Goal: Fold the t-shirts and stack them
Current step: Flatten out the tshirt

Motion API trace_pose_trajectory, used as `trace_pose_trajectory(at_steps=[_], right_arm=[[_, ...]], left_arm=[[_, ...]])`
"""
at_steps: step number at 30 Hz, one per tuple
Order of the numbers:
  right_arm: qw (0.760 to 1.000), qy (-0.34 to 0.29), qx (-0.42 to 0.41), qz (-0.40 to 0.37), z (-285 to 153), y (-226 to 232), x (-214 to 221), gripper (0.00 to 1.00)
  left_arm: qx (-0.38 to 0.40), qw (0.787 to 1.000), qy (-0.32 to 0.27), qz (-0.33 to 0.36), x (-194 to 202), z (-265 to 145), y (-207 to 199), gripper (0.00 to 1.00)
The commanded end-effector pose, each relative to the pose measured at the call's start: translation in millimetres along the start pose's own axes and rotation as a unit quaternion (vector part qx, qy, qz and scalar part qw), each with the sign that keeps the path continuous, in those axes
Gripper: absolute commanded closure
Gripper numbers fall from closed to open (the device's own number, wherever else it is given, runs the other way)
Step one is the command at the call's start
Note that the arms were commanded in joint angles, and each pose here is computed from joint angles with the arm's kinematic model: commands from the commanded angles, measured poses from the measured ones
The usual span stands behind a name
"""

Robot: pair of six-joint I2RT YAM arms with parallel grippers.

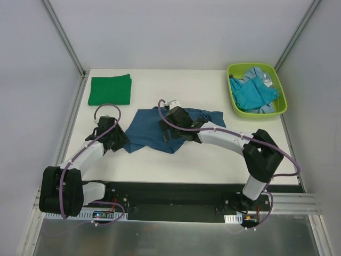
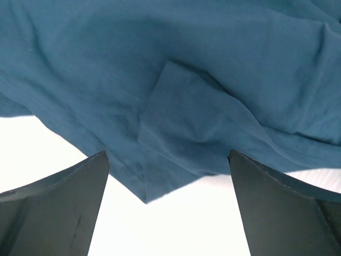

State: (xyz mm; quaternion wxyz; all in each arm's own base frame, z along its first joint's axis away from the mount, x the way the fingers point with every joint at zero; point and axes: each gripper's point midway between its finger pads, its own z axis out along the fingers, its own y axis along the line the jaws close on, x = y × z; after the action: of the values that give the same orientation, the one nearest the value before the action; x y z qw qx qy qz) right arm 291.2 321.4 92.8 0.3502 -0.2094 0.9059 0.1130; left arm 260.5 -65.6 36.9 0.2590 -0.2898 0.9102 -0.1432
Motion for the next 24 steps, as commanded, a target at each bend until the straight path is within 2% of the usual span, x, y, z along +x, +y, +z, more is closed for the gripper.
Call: trace_pose_trajectory(at_steps=[1, 10, 16, 20, 22, 24], right_arm=[[0.999, -0.023, 0.025, 0.006, 4, 10, -25, 0.04], [0.999, -0.018, 0.037, 0.0, 14, 21, -28, 0.04], [0.999, -0.013, 0.045, -0.002, 20, 23, -26, 0.04], [0.998, -0.012, 0.058, -0.008, 26, 24, -27, 0.04], [0.998, -0.015, 0.069, -0.005, 32, 26, -28, 0.04], [0.996, -0.016, 0.083, 0.003, 38, 24, -30, 0.03]], left_arm=[[0.013, 0.999, -0.049, 0.01, -31, 0, -14, 0.53], [-0.026, 0.998, -0.051, 0.012, -42, 17, -6, 0.55], [-0.016, 0.999, -0.04, 0.014, -45, 24, -14, 0.82], [-0.016, 0.998, -0.06, 0.017, -56, 19, -18, 0.88], [-0.005, 0.998, -0.063, 0.021, -59, 16, -24, 0.96], [0.004, 0.998, -0.062, 0.025, -60, 14, -28, 1.0]])
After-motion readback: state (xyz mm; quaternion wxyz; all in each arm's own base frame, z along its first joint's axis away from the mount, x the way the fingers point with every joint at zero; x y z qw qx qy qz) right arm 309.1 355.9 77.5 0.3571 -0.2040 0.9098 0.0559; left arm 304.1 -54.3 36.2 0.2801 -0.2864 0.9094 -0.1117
